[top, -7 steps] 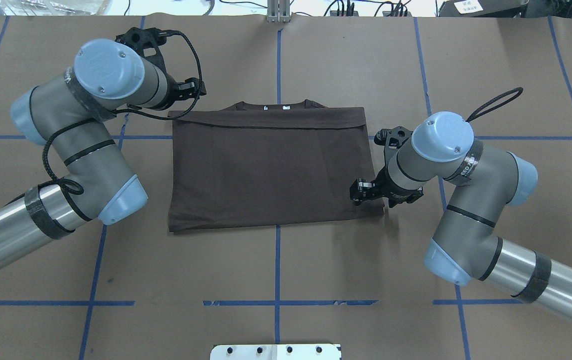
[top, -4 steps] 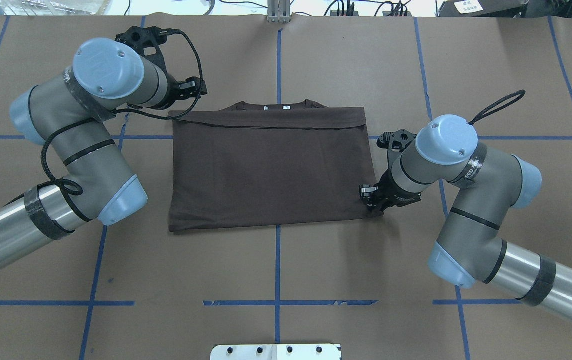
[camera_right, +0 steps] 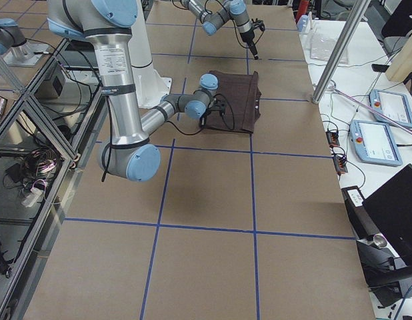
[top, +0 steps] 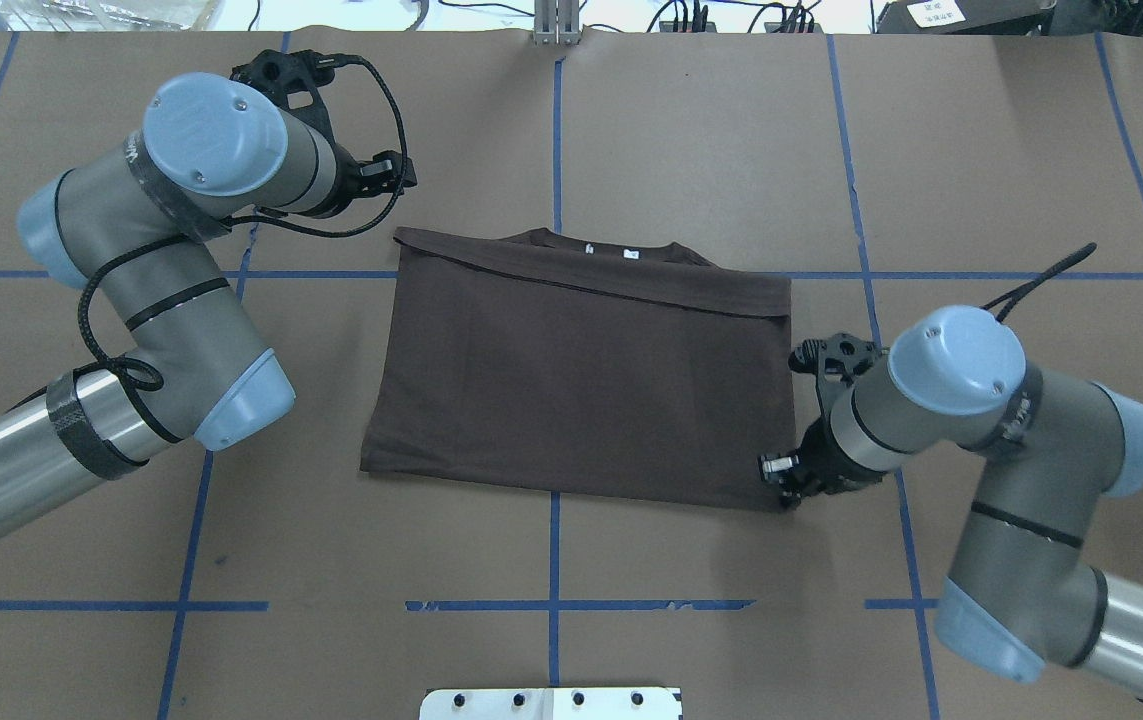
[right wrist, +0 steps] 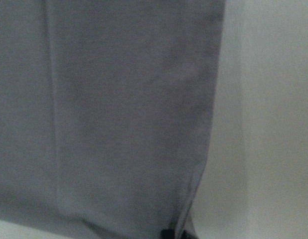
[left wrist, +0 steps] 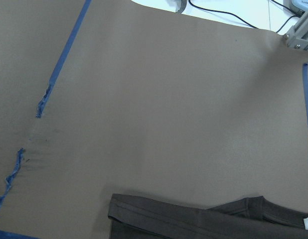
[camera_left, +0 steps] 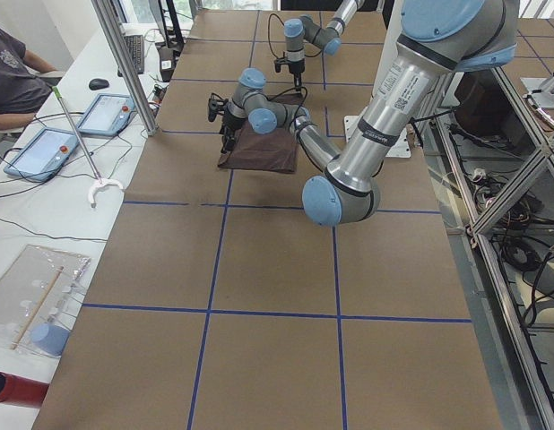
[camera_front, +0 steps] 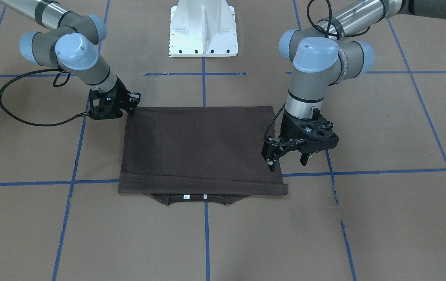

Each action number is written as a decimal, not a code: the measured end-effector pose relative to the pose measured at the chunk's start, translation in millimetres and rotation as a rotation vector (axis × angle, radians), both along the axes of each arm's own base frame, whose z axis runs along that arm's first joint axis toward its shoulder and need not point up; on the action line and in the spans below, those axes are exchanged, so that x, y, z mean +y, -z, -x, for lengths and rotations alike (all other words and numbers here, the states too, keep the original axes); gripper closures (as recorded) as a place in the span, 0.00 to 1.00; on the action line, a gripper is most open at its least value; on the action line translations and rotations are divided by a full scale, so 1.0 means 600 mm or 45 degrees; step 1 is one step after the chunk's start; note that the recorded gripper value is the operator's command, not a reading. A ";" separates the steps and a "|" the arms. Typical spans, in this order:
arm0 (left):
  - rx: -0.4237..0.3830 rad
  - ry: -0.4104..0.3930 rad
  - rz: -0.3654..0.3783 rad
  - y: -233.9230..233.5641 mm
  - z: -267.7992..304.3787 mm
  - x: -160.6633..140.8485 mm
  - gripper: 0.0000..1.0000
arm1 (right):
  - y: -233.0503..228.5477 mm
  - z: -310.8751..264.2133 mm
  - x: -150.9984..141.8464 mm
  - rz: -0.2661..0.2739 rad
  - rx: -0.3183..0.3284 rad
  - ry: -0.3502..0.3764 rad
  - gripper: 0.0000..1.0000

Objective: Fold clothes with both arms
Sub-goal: 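Drag the folded shirt with the right gripper while the left gripper reaches its other corner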

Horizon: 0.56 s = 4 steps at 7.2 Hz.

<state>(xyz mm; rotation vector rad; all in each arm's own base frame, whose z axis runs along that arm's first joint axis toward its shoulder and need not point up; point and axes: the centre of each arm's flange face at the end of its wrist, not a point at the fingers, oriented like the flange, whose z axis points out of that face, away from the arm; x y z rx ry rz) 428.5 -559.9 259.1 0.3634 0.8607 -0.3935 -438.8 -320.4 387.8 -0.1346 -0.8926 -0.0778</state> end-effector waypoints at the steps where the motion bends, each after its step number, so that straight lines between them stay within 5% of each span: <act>1: 0.006 0.004 0.010 -0.001 -0.003 0.003 0.00 | 0.000 -0.004 0.089 0.055 0.013 0.050 1.00; 2: 0.014 0.004 0.022 -0.001 -0.011 0.010 0.00 | 0.007 -0.005 0.172 0.107 0.031 0.082 0.01; 4: 0.043 -0.011 0.042 0.006 -0.029 0.031 0.00 | 0.032 -0.021 0.261 0.179 0.039 0.081 0.00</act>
